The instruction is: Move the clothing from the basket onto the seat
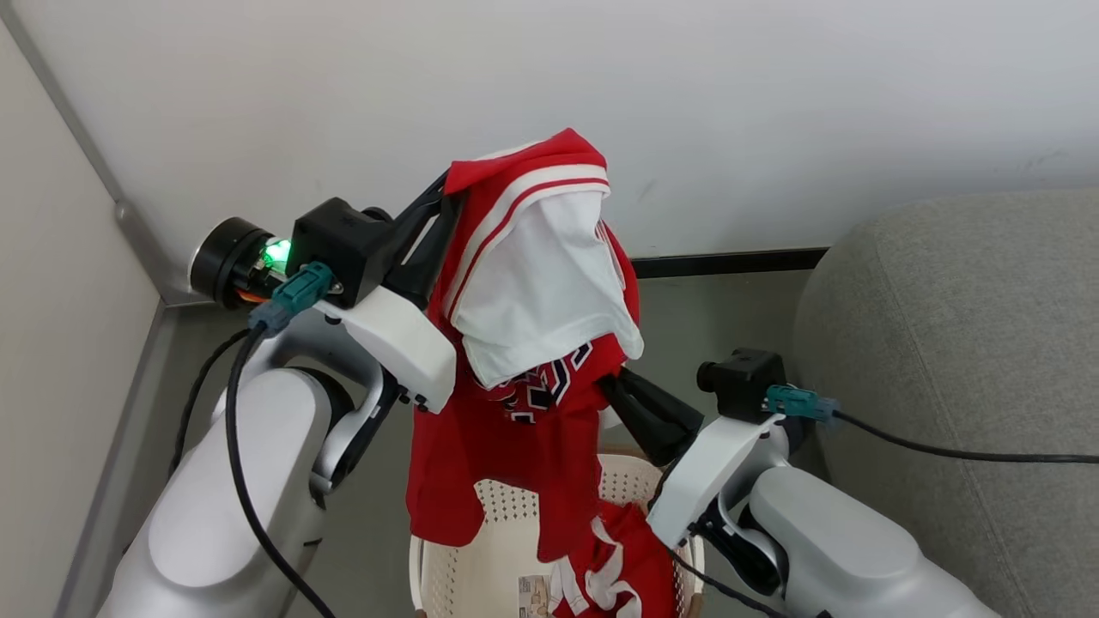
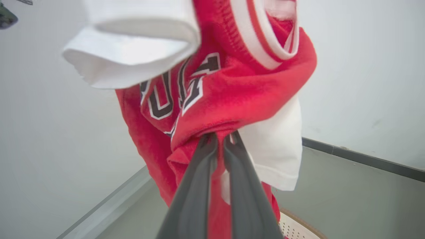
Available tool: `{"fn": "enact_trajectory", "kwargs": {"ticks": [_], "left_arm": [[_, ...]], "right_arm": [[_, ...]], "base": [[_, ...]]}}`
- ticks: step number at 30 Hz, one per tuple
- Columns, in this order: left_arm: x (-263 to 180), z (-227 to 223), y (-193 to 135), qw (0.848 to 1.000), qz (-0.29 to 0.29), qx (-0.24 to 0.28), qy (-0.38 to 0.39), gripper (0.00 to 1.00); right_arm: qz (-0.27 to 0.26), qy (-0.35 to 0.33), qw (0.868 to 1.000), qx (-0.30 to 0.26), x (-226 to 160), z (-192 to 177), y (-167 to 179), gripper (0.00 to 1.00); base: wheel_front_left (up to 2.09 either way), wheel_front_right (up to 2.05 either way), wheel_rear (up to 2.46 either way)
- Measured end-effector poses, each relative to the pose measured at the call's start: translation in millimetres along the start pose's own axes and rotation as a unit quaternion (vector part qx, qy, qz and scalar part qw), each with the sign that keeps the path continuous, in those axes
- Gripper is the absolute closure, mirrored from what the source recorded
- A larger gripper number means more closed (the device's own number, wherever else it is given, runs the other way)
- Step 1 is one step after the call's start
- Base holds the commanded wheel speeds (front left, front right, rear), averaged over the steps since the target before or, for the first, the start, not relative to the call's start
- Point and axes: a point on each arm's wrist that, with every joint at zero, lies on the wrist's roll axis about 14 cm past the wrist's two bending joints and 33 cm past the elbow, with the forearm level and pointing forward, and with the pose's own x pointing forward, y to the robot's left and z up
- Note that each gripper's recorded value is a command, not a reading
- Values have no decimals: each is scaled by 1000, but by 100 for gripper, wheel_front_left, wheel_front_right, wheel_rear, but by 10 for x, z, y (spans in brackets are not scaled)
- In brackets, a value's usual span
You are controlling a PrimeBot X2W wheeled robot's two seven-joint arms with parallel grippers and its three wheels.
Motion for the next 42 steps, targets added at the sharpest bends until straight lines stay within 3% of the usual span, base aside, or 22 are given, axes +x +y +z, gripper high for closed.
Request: {"fn": "enact_trajectory", "kwargs": {"ticks": [14,28,29,32,34,36,37,38,42], "left_arm": [[13,-303,-149,998,-3,-68,11,100],[-80,-490,-443,995,-43,-87,20,100],[-80,-486,-460,995,-45,-89,18,96],[-83,-486,-524,994,-58,-90,18,62],[-90,-497,-555,993,-62,-94,20,52],[-99,-509,-592,992,-69,-101,22,14],[-104,-518,-609,992,-72,-103,24,4],[-108,-524,-631,991,-77,-105,25,0],[-105,-525,-697,989,-89,-111,26,0]], "right_arm": [[-64,-104,992,-5,-292,681,-556,100],[-136,-132,982,2,-734,707,-950,100],[-141,-134,981,2,-758,707,-971,100],[-156,-137,978,0,-848,720,-1060,100],[-165,-137,977,-1,-909,702,-1110,100],[-174,-139,975,3,-963,689,-1147,100],[-177,-139,974,2,-986,687,-1166,100],[-181,-140,973,0,-1010,694,-1186,100],[-201,-150,968,-5,-1141,742,-1298,100]], "base": [[0,0,0],[0,0,0],[0,0,0],[0,0,0],[0,0,0],[0,0,0],[0,0,0],[0,0,0],[0,0,0]]}}
